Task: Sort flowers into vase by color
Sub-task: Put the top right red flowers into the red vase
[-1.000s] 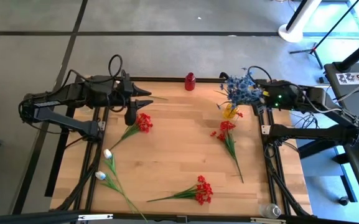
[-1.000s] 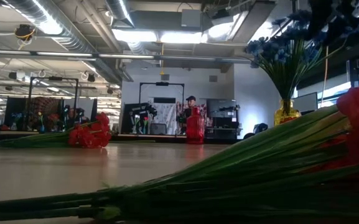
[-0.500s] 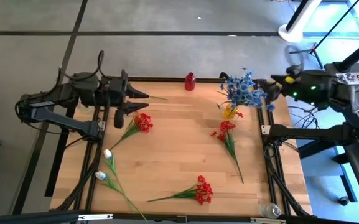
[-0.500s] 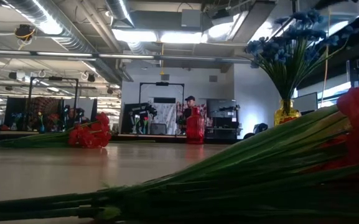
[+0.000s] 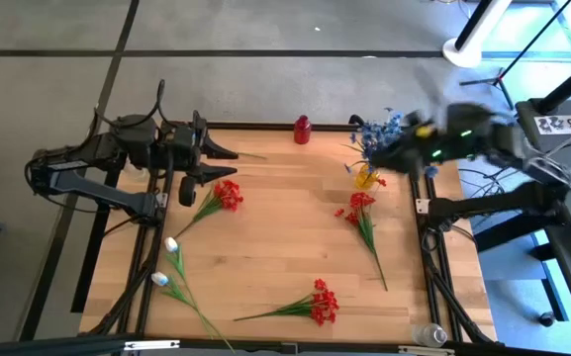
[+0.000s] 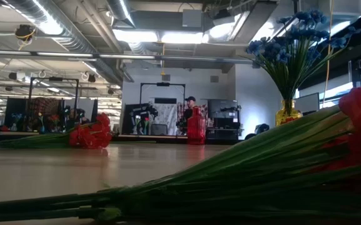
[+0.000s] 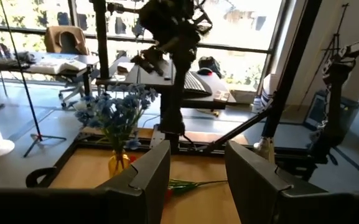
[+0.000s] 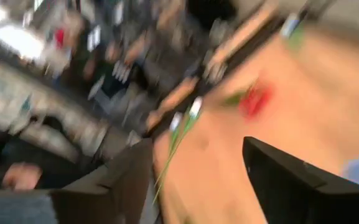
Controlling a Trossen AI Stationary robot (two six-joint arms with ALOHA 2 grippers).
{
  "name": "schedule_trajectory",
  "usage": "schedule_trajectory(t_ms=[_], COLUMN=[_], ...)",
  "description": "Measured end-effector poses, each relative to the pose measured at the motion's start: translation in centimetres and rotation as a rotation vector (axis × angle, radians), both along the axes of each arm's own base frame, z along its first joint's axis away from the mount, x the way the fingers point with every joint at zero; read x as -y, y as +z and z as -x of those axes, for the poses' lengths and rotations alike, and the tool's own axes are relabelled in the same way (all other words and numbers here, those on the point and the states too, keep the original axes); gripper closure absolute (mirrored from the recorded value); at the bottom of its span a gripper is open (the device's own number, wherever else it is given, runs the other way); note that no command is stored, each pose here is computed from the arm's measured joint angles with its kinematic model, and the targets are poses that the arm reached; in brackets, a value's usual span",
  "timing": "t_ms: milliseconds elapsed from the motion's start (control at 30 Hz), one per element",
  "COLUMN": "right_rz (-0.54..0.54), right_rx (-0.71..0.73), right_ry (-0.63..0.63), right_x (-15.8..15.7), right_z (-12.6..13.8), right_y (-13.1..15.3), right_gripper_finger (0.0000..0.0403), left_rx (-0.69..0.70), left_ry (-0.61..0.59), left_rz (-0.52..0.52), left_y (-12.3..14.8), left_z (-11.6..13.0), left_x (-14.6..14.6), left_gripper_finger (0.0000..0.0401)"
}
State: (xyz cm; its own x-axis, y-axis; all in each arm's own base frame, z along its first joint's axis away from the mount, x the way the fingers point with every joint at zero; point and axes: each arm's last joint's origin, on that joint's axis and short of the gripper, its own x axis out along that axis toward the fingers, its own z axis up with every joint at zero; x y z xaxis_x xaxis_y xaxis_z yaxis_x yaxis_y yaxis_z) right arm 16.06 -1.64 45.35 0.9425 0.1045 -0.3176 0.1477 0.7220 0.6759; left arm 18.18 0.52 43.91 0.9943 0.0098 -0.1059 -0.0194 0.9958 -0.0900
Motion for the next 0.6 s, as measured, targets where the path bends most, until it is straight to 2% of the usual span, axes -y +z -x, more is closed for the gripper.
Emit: schedule_trajectory(t_ms=[167,267,433,600], right_rz=[-0.112,-0.177,-0.251,-0.285], right_rx=[-0.091,-0.143,-0.334,-0.611], right_ry=[0.228,0.281,0.236,0.041], right_x=[-4.6,-7.6,-12.0,-15.6], right_z=[-4.6,-6.2,-6.7,-5.5], right_y=[-1.6,-2.5,-4.8,-7.9], right_gripper_finger=[0.0193,0.0204,0.0208,0.0206], left_rx=[-0.011,-0.012,-0.004,-0.018], left_ry=[-0.033,-0.059,-0.089,-0.085], left_rz=[0.014,0.014,0.019,0.054], left_y=[-0.1,-0.1,0.0,-0.2], left_z=[0.0,0.0,0.0,0.1], left_x=[0.6,1.1,1.7,2.2], left_gripper_finger=[0.0252,0.0252,0.0252,0.0252])
